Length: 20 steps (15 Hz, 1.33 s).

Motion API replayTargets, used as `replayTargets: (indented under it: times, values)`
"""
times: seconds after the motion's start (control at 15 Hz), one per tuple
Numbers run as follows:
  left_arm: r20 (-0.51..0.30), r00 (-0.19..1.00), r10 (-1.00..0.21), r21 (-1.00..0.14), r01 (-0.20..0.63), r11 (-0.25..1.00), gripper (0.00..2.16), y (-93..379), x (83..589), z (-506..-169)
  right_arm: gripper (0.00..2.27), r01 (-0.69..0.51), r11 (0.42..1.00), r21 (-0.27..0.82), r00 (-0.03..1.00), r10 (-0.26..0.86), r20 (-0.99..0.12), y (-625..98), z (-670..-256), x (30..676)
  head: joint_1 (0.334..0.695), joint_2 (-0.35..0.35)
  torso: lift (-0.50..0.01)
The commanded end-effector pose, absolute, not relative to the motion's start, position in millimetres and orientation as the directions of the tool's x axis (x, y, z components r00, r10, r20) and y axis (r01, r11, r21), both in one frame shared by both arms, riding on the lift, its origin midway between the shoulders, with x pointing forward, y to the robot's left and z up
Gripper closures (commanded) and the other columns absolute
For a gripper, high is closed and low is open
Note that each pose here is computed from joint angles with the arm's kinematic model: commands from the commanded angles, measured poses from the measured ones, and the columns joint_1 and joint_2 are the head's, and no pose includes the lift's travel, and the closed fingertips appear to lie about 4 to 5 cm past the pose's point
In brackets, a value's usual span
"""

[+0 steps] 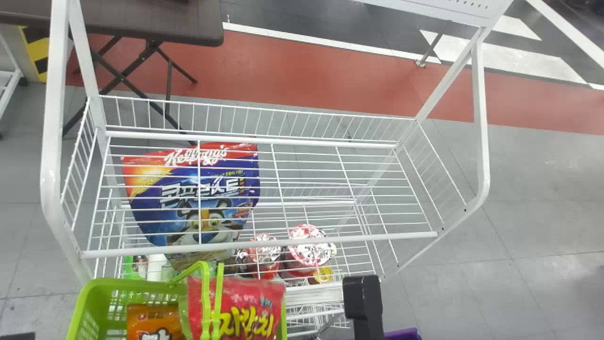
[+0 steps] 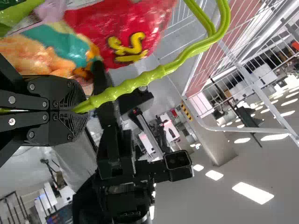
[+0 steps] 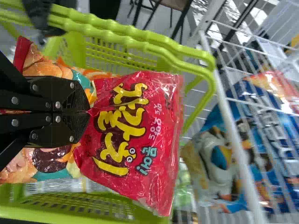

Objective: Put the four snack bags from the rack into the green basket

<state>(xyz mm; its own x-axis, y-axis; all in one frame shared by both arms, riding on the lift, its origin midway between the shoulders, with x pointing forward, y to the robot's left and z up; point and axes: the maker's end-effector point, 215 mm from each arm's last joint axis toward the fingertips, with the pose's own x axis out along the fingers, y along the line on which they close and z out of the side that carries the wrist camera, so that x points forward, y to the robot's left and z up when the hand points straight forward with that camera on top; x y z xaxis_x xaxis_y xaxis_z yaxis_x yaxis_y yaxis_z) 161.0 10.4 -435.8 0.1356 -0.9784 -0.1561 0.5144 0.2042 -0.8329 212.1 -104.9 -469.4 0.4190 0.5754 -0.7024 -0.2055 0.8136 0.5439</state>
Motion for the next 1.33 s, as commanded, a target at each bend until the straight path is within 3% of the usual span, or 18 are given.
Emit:
replayTargets:
  times: [0.0, 0.4, 0.53, 0.6, 0.67, 0.73, 0.8, 0.87, 1.27]
  values:
    - [-0.157, 0.132, -0.979, -0.833, 0.514, 0.203, 1.84, 8.6, 158.8, -435.1, 2.24, -0.243, 0.818, 0.522, 0.498, 0.567, -0.656, -98.6, -459.3, 238.3, 0.695, -0.337, -0.007]
    - [-0.16, 0.13, -0.979, -0.831, 0.517, 0.204, 1.84, 7.5, 158.5, -435.7, 2.24, -0.327, 0.748, 0.577, 0.392, 0.663, -0.637, -43.3, -460.9, 200.4, 0.695, -0.221, -0.007]
    - [-0.161, 0.129, -0.978, -0.832, 0.516, 0.205, 1.84, 7.8, 157.7, -436.2, 2.23, -0.334, 0.753, 0.567, 0.38, 0.658, -0.65, -42.8, -464.5, 195.7, 0.695, -0.169, -0.007]
    - [-0.163, 0.129, -0.978, -0.831, 0.516, 0.207, 1.84, 8.8, 157.7, -436.6, 2.06, -0.331, 0.756, 0.564, 0.382, 0.654, -0.653, -45.1, -465.7, 196.1, 0.695, -0.142, -0.007]
    - [-0.162, 0.13, -0.978, -0.832, 0.516, 0.206, 1.84, 8.7, 157.8, -436.3, 1.73, -0.327, 0.761, 0.56, 0.381, 0.649, -0.659, -48.6, -467.7, 194.9, 0.695, -0.138, -0.007]
    - [-0.163, 0.129, -0.978, -0.831, 0.516, 0.206, 1.84, 9.0, 157.6, -436.6, 1.26, -0.324, 0.768, 0.552, 0.386, 0.64, -0.664, -53.7, -468.8, 195.8, 0.695, -0.139, -0.007]
    - [-0.162, 0.129, -0.978, -0.831, 0.516, 0.206, 1.84, 9.6, 157.7, -436.5, 0.35, -0.321, 0.774, 0.546, 0.392, 0.633, -0.668, -58.7, -470.4, 196.7, 0.695, -0.144, -0.007]
    - [-0.163, 0.13, -0.978, -0.831, 0.516, 0.207, 1.84, 10.2, 158.0, -436.7, 0.0, -0.318, 0.781, 0.537, 0.403, 0.625, -0.669, -64.3, -469.7, 200.0, 0.695, -0.166, -0.007]
    - [-0.163, 0.134, -0.978, -0.831, 0.515, 0.209, 1.84, 9.3, 158.8, -436.5, 0.07, -0.281, 0.824, 0.492, 0.458, 0.566, -0.686, -102.9, -466.4, 213.8, 0.695, -0.285, -0.007]
